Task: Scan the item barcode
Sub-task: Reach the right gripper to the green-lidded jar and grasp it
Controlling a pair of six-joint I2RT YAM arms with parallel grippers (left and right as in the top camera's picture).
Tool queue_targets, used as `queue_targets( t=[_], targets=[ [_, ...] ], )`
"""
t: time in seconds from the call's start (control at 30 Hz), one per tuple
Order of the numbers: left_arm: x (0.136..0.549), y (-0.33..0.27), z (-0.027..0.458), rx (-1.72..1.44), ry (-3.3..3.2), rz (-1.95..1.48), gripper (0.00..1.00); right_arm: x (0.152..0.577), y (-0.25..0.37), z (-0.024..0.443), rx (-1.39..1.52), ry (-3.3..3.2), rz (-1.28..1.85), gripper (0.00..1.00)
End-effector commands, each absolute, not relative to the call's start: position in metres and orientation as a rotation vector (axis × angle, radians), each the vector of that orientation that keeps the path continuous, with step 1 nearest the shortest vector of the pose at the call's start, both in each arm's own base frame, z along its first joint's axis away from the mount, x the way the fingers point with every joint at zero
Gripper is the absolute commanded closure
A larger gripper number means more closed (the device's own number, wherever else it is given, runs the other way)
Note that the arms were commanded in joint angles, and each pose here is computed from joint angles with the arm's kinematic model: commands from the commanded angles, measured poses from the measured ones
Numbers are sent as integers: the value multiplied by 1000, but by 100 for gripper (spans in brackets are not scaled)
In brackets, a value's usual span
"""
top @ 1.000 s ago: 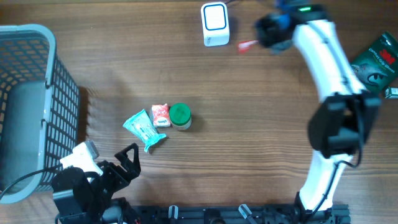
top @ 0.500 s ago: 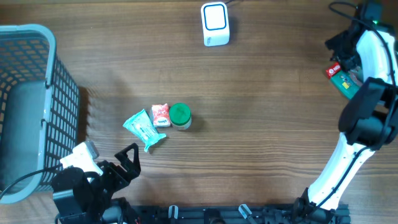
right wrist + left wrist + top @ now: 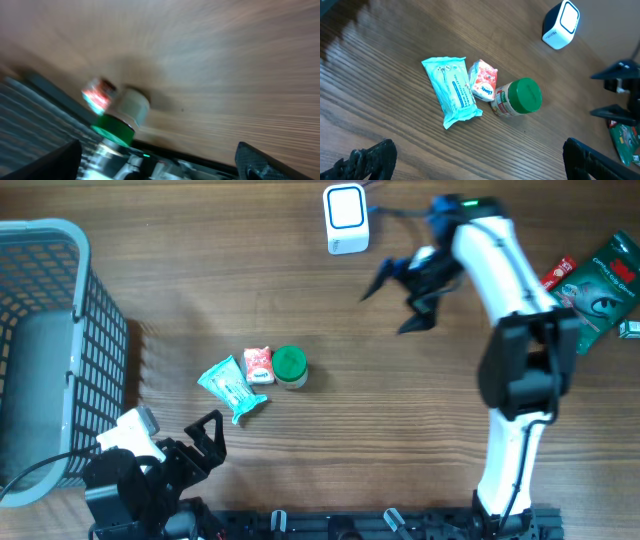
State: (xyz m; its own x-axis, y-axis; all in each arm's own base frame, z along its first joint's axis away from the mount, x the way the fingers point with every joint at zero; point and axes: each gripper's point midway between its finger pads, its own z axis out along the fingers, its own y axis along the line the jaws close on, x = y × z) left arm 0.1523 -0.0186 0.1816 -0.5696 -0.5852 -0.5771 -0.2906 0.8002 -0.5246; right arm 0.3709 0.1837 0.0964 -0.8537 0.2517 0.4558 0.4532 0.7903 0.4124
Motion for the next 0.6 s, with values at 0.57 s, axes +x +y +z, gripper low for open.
queue_targets(
  t=[0.57],
  targets=[
    [152, -20, 182, -618, 2204, -481, 0, 308, 358, 46, 89, -3130, -247, 0]
  ],
)
